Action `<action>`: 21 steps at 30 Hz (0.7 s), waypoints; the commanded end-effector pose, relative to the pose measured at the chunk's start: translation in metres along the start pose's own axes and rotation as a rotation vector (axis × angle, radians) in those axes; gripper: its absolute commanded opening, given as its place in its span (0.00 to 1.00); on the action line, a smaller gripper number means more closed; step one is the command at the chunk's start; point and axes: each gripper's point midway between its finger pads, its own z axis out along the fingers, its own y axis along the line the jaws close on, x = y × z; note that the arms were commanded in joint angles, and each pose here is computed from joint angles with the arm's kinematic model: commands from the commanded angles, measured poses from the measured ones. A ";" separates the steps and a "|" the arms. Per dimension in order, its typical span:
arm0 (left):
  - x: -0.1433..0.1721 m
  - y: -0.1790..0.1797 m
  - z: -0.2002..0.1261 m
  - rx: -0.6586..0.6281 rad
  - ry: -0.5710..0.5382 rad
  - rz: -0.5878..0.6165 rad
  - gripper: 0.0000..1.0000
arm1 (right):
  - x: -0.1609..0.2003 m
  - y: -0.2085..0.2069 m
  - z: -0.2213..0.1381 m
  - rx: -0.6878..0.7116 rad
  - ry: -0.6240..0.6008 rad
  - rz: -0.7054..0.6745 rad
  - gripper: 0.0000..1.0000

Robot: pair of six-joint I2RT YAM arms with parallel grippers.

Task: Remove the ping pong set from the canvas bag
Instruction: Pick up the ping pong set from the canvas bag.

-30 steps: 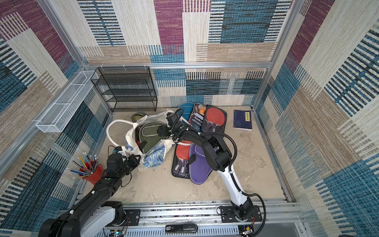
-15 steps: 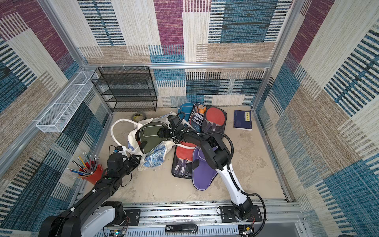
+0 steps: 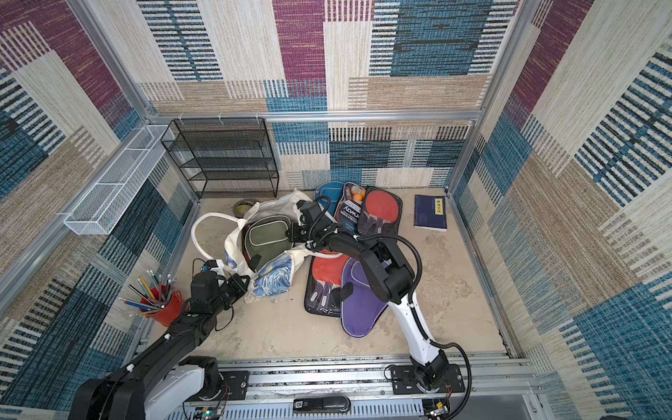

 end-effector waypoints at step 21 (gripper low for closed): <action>-0.007 0.000 -0.003 -0.038 -0.005 0.018 0.00 | -0.093 0.094 -0.123 0.026 -0.297 -0.240 0.00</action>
